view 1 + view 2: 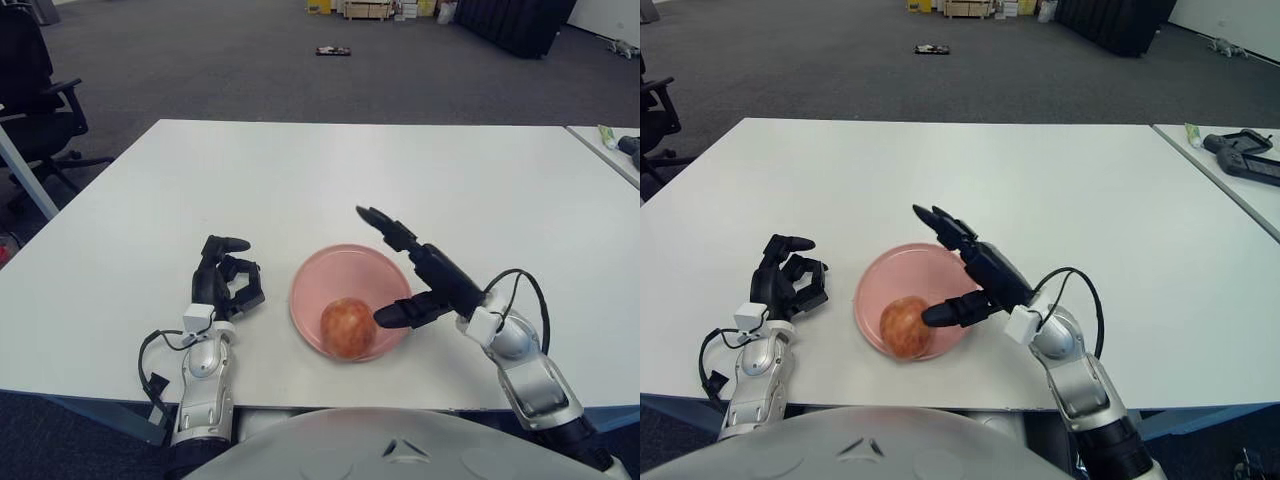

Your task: Put the apple into the plate.

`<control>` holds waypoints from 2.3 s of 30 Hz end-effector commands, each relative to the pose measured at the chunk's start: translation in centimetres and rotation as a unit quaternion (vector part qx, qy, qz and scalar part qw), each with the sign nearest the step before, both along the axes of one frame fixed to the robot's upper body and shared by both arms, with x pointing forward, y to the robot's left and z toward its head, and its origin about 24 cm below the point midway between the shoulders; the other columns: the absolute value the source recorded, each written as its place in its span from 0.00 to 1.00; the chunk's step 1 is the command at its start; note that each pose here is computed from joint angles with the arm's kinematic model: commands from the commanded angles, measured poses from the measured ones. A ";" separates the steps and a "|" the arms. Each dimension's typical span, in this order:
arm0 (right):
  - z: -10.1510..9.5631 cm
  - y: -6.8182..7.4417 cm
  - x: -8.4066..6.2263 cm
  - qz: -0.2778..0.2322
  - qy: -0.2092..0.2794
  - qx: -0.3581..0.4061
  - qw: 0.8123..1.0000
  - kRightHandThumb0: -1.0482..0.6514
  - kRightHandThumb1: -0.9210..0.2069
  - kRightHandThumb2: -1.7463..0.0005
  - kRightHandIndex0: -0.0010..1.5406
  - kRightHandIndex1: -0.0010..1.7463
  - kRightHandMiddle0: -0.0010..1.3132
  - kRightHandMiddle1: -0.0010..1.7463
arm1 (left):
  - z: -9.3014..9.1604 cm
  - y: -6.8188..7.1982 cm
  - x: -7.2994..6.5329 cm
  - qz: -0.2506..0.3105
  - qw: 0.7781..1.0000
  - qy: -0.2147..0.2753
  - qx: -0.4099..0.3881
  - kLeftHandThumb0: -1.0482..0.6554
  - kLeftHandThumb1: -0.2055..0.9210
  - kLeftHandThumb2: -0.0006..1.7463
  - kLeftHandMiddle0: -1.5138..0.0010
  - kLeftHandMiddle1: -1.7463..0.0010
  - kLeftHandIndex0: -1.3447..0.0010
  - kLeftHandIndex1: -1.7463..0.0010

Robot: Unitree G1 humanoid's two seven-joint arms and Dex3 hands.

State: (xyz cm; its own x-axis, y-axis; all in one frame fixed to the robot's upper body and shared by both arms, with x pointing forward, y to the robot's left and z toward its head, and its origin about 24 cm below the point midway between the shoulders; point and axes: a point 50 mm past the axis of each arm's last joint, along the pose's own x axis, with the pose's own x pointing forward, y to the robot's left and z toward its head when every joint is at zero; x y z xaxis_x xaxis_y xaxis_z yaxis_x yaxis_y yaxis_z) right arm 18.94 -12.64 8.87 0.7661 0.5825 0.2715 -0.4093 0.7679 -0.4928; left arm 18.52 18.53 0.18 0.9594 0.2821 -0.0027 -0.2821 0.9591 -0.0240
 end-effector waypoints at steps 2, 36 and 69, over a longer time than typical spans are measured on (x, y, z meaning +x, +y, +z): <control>-1.7 -1.2 0.0 -0.071 0.023 0.037 0.997 0.00 0.00 0.63 0.00 0.00 0.00 0.00 | 0.3 0.0 0.3 -0.003 1.000 -0.010 0.005 0.61 0.49 0.72 0.61 0.07 0.68 0.00; -5.2 -3.1 -0.2 -0.410 0.021 0.220 0.885 0.37 0.37 0.38 0.63 0.99 0.35 1.00 | 0.3 -0.2 0.2 -0.008 1.000 -0.012 -0.002 0.61 0.56 0.65 0.62 0.11 0.72 0.00; -8.4 -4.3 -1.2 -0.419 0.117 0.207 0.876 0.33 0.56 0.23 0.80 1.00 0.48 1.00 | 0.1 -0.3 0.3 -0.010 1.000 0.001 0.000 0.61 0.51 0.69 0.59 0.11 0.70 0.00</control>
State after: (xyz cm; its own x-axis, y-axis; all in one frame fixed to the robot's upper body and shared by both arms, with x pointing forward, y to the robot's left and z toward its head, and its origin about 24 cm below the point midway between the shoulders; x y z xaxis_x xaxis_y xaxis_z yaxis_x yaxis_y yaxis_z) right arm 17.76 -16.86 0.65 0.9324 -0.3369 0.1308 0.3499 0.9321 -0.0937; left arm 18.51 18.27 0.11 0.9638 0.2666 -0.0096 -0.2667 0.9635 -0.0249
